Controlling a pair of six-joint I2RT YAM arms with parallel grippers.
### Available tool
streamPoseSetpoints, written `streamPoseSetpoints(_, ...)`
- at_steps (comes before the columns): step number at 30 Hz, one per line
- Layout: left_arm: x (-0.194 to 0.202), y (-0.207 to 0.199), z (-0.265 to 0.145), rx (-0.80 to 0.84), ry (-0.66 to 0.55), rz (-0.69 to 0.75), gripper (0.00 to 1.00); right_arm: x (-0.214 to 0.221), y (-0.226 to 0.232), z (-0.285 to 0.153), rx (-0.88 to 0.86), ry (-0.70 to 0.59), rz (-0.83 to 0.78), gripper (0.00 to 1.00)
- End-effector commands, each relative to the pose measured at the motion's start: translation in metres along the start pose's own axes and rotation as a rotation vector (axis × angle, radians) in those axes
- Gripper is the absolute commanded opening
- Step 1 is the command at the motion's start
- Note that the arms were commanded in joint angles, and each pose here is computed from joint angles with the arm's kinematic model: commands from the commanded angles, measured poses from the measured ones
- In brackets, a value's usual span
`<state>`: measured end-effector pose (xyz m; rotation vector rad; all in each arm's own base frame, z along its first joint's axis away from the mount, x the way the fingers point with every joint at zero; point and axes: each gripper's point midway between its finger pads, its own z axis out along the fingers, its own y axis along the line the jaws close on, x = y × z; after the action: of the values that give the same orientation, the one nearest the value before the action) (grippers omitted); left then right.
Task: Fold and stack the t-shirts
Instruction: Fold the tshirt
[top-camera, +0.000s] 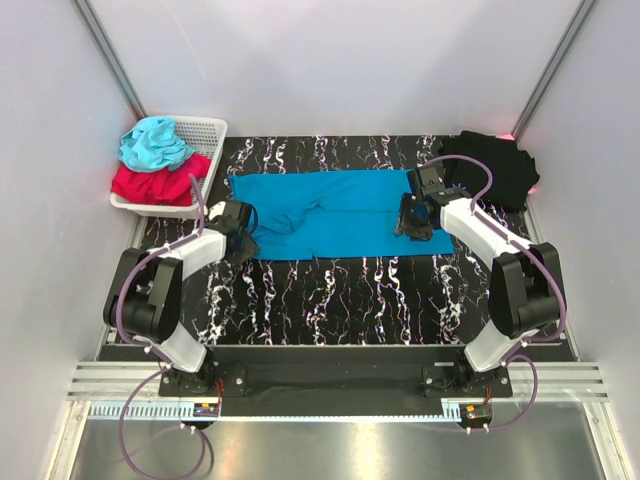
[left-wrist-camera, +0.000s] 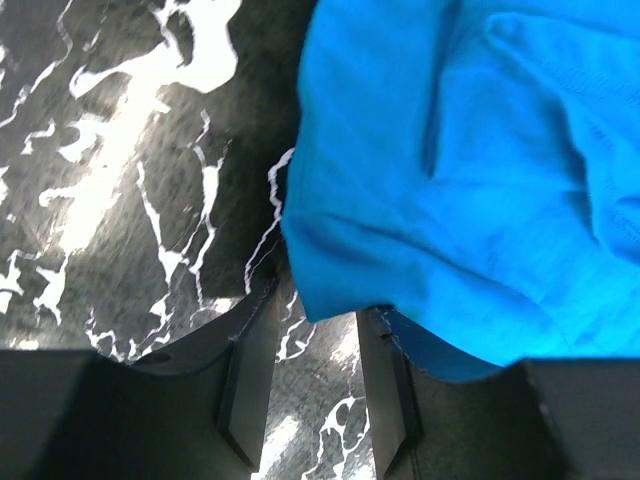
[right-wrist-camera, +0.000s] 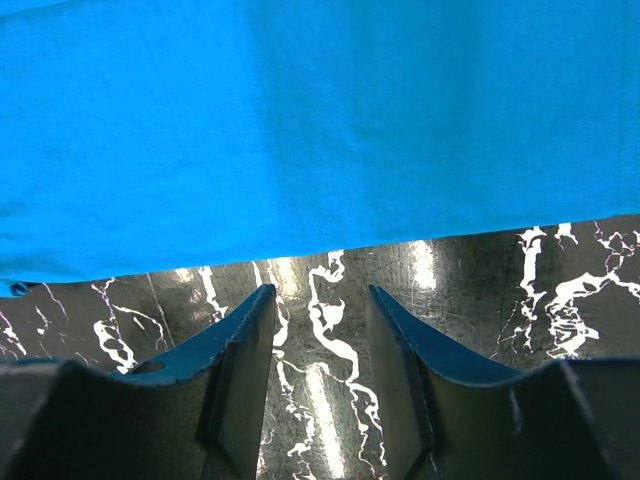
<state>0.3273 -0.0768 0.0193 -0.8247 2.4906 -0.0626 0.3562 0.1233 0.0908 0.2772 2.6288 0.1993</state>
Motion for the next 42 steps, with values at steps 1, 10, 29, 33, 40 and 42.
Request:
streamPoseSetpoints(1, -0.021, -0.023, 0.001, 0.062, -0.063, 0.016, 0.41, -0.008, 0.012, -0.001, -0.032, -0.023, -0.005, 0.49)
streamPoseSetpoints(10, -0.02, -0.052, 0.011, 0.188, -0.043, 0.044, 0.31, -0.007, 0.013, 0.003, -0.027, -0.016, -0.014, 0.48)
streamPoseSetpoints(29, -0.061, -0.055, -0.083, 0.282, -0.2, 0.012, 0.0, -0.005, 0.021, 0.01, -0.029, -0.001, -0.026, 0.47)
streamPoseSetpoints(33, -0.06, -0.051, -0.1, 0.287, -0.19, 0.027, 0.06, -0.006, 0.026, 0.009, -0.034, -0.006, -0.034, 0.47)
streamPoseSetpoints(40, -0.035, -0.037, -0.087, 0.262, -0.135, 0.066, 0.69, -0.004, 0.029, 0.008, -0.04, -0.003, -0.039, 0.47)
streamPoseSetpoints(42, -0.027, -0.03, -0.082, 0.259, -0.128, 0.055, 0.82, -0.003, 0.03, 0.009, -0.042, 0.0, -0.042, 0.47)
